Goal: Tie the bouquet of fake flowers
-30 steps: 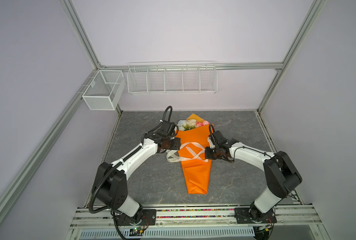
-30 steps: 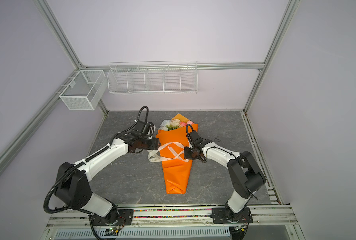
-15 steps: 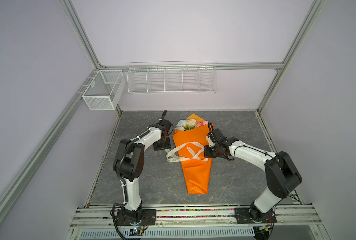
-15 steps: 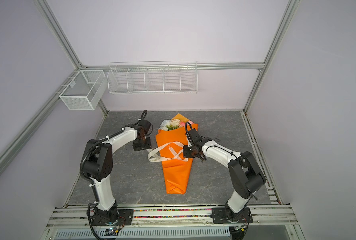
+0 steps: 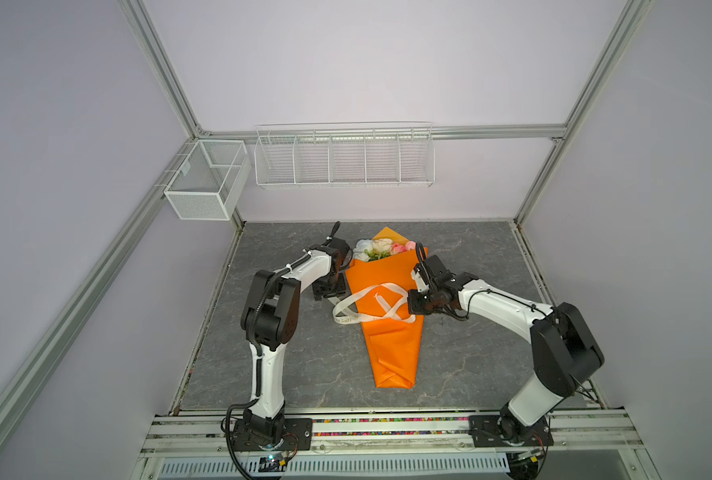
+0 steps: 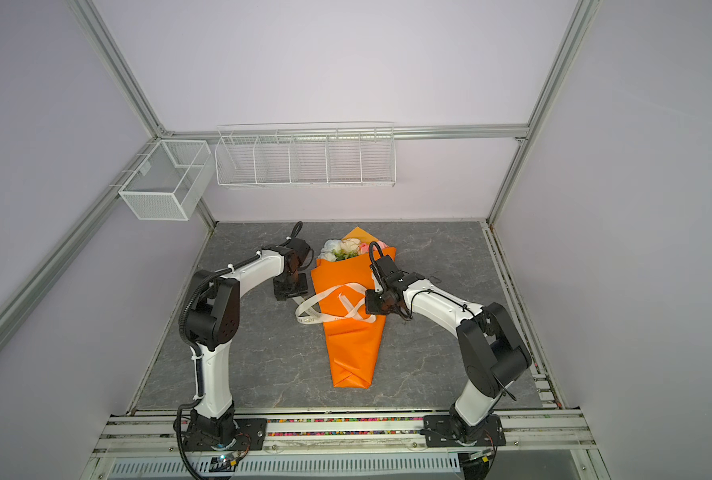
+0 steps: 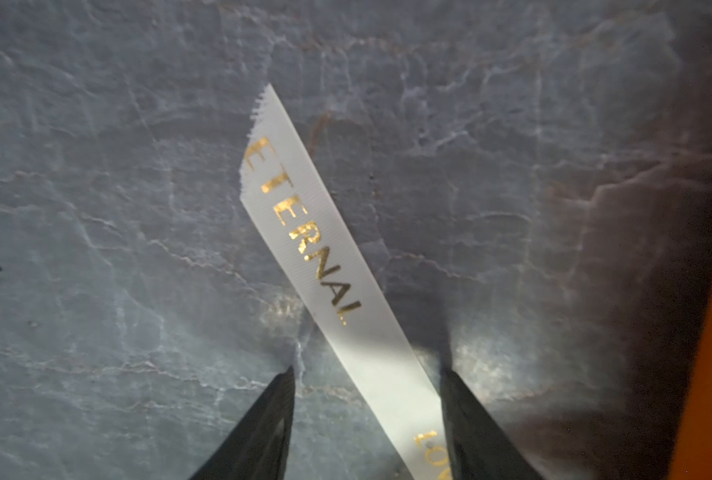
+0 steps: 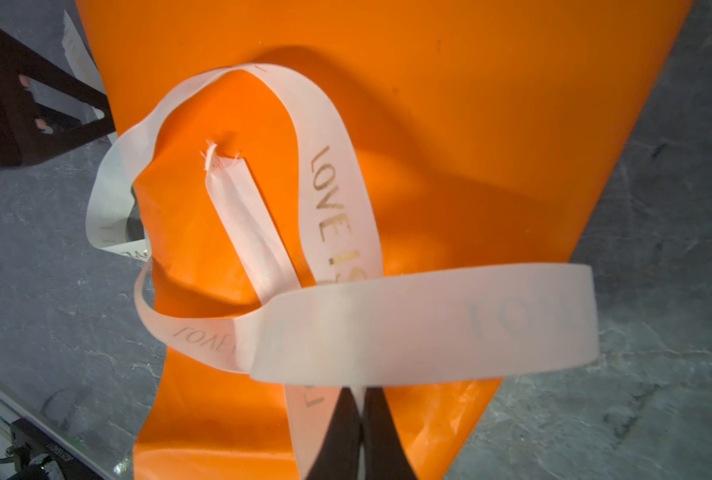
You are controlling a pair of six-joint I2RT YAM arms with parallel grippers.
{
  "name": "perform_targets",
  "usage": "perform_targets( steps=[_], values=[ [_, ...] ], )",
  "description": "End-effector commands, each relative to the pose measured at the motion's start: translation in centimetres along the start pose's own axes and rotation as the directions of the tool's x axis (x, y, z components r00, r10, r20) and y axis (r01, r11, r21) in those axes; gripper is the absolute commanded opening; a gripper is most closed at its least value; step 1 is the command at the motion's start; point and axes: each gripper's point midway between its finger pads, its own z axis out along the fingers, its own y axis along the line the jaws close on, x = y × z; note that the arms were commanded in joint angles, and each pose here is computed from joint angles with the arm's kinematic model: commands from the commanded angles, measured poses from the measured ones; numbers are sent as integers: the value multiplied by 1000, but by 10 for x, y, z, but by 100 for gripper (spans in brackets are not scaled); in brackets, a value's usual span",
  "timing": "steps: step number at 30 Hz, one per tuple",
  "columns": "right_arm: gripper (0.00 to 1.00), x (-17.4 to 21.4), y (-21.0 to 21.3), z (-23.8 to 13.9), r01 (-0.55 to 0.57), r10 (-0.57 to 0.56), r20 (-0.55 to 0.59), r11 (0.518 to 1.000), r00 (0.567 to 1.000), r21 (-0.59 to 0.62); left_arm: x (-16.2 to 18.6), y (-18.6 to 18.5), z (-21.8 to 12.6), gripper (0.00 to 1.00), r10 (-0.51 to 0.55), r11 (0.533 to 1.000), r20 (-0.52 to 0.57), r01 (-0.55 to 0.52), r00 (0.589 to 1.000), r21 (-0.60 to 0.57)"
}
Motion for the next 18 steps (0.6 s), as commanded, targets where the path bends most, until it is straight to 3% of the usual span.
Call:
perform_targets(
  steps=[1,12,18],
  values=[
    [7,-2,8,-8,27,-27,0,999,1000,-21,8,4,12,57,-8,998,-37,5,999,-66],
    [7,2,4,-10,34,-34,-2,999,999,-1,34,4,48,33,-12,998,-109,5,994,-70],
    [7,3,2,-15,41,-41,-1,999,999,10,35,7,49,16,-6,998,-94,0,996,-70]
  ],
)
